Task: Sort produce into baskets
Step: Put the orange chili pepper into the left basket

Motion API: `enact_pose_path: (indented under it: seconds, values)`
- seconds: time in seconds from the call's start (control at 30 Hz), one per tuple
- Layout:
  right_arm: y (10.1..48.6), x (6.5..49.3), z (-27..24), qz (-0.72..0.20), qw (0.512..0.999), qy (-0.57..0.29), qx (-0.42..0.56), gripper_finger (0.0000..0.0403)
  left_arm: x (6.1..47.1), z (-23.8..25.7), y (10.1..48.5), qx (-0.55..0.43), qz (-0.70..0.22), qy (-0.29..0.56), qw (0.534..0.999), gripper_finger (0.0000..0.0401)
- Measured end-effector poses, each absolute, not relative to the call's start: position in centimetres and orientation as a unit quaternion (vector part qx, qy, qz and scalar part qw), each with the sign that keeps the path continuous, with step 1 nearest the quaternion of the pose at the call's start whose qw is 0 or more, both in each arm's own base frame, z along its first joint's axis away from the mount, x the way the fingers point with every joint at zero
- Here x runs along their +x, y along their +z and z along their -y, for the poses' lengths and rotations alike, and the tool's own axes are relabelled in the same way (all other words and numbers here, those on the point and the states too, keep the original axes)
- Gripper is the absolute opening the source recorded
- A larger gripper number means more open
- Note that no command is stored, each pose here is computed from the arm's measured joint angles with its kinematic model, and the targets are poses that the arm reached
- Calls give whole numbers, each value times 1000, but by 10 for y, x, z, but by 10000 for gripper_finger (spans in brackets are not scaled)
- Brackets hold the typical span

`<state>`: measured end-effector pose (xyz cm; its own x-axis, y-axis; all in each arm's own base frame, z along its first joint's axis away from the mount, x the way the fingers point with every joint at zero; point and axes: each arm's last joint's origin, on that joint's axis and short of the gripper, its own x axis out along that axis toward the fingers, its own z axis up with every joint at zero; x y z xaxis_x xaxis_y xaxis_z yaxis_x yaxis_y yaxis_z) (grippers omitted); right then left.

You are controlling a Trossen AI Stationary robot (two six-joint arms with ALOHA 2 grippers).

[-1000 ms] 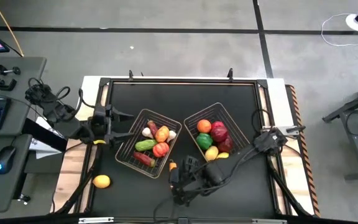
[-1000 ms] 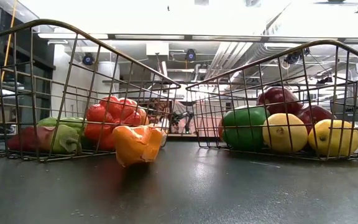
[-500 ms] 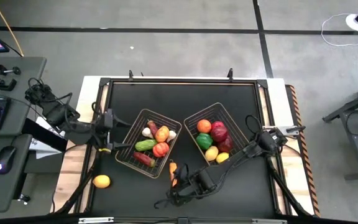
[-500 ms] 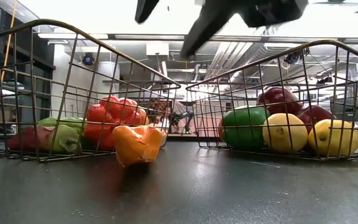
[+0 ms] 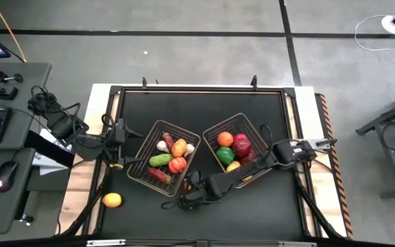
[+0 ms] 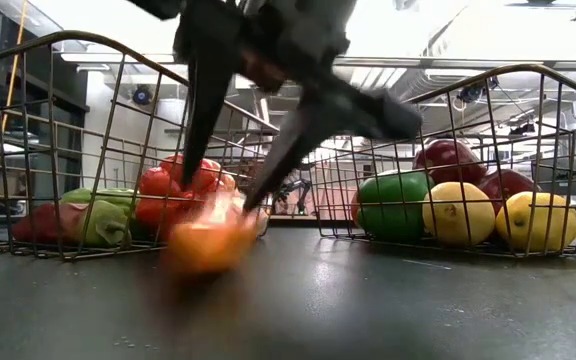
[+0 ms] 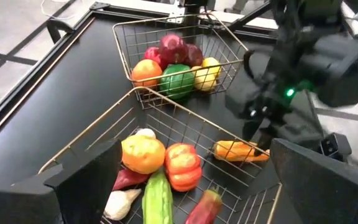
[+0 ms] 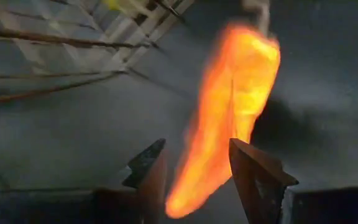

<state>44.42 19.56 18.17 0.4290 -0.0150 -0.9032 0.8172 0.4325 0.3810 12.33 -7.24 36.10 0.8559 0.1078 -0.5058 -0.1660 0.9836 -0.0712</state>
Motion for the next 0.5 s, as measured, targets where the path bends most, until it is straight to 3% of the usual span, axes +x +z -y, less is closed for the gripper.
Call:
enact_pose_path:
  seconds: [0.3,0.5]
  values:
    - [151,448,-194,-466,697,-321,441,165,123,72,361,-56,-256,77,962,399]
    - [161,445,-196,-469,702,-309,438,165,123,72,361,-55,-255,78,962,399]
